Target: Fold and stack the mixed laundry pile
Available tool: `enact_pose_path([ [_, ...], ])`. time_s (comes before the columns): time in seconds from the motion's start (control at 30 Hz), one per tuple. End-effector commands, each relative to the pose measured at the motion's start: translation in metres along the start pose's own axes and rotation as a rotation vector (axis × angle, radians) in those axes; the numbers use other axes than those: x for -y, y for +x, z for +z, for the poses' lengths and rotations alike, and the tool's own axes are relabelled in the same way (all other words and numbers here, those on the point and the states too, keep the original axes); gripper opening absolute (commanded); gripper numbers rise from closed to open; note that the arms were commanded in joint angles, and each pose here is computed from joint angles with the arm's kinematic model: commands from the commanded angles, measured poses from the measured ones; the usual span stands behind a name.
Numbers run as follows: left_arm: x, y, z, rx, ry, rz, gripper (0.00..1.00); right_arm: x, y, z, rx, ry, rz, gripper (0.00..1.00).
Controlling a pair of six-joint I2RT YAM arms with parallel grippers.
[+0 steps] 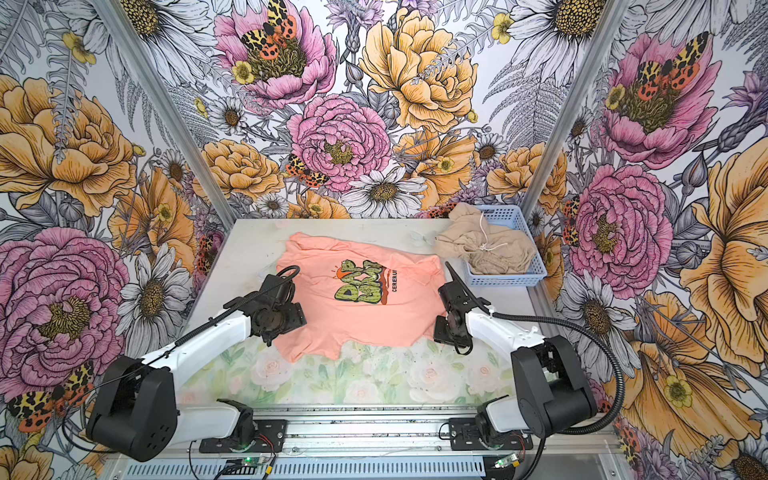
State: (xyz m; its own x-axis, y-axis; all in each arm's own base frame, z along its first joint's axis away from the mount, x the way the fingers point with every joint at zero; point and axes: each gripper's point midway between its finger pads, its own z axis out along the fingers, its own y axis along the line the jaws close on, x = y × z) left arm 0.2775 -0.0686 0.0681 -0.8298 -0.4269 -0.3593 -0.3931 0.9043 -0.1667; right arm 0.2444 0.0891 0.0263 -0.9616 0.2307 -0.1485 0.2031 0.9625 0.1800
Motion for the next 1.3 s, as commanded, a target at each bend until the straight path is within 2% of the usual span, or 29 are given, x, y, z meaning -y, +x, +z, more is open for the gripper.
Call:
enact_pose_path([
  [0.0,0.000,-0.012,-0.010,0.053,-0.005,-0.023,0.80,-0.005,-0.006,0.007,0.024,-0.037,0.040,0.38],
  [0.17,-0.003,-0.009,-0.012,0.050,-0.010,-0.024,0.81,-0.008,-0.005,0.015,0.008,-0.048,0.031,0.27],
  [0.33,-0.015,0.002,-0.013,0.031,-0.038,-0.038,0.80,-0.007,-0.001,0.017,-0.007,-0.046,0.006,0.00],
  [0.43,-0.024,0.014,-0.011,0.008,-0.059,-0.060,0.79,-0.009,-0.005,-0.006,0.035,-0.066,0.009,0.00],
  [0.6,-0.040,0.034,-0.005,-0.015,-0.091,-0.118,0.74,-0.006,-0.016,-0.076,0.192,-0.090,0.039,0.00],
  [0.67,-0.042,0.040,-0.003,-0.019,-0.102,-0.117,0.73,-0.004,-0.019,-0.093,0.220,-0.096,0.044,0.00],
  [0.9,-0.035,0.065,0.015,-0.080,-0.146,-0.056,0.68,-0.011,-0.023,-0.107,0.233,-0.131,0.049,0.00],
  [0.97,-0.036,0.070,0.023,-0.090,-0.156,-0.057,0.62,-0.012,-0.025,-0.111,0.247,-0.138,0.050,0.00],
  [1.03,-0.040,0.068,0.027,-0.075,-0.185,-0.056,0.51,-0.014,-0.027,-0.115,0.256,-0.144,0.046,0.00],
  [1.2,-0.033,0.054,0.007,-0.012,-0.152,-0.060,0.10,-0.015,-0.027,-0.134,0.284,-0.158,0.037,0.00],
  [1.27,-0.032,0.044,-0.012,0.036,-0.143,-0.059,0.01,-0.013,-0.025,-0.148,0.306,-0.155,0.033,0.00],
])
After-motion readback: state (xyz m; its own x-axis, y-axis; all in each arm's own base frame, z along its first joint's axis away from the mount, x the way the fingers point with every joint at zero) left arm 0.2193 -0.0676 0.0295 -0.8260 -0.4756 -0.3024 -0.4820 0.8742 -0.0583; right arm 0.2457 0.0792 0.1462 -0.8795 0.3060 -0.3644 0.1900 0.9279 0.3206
